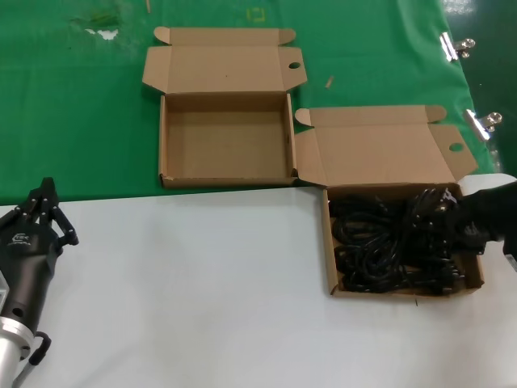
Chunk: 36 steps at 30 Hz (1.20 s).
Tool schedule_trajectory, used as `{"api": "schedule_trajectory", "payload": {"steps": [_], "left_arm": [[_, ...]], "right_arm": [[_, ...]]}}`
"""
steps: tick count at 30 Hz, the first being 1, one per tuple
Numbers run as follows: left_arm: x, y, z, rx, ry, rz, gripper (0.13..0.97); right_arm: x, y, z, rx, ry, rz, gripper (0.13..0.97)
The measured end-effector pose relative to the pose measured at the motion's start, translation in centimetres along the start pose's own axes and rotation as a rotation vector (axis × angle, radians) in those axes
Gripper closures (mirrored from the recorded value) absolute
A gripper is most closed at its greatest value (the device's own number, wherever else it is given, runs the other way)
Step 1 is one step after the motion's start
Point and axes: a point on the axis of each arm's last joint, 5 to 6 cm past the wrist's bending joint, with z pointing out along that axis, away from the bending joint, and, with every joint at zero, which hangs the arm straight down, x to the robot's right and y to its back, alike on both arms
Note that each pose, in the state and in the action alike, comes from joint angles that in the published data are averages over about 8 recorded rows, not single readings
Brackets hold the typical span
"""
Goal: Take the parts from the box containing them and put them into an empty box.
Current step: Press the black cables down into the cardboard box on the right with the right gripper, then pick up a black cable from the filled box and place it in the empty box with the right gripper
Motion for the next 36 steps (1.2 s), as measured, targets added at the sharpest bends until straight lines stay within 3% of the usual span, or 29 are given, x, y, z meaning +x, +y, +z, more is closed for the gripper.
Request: {"api": "schedule_trajectory", "payload": {"steps": [4,18,29,36], "left_arm": [[0.0,0.0,0.0,0.0,0.0,0.0,0.957],[0.0,0.0,0.0,0.0,0.0,0.0,0.957],[0.0,0.0,0.0,0.0,0.0,0.0,0.957],[0.0,0.0,0.0,0.0,0.0,0.0,0.957]], "right_arm": [[-0.4,0.0,-0.1,-0.004,-0.007,0.005,0.837],[0.8,0.2,-1.0,-0.031,0.035,-0.013,0.921],[5.4,-1.6,-3.2,-0.058,0.16,0.172,0.924],[8.6,-2.9,-3.0,-0.09,0.203,0.344,0.924]]}}
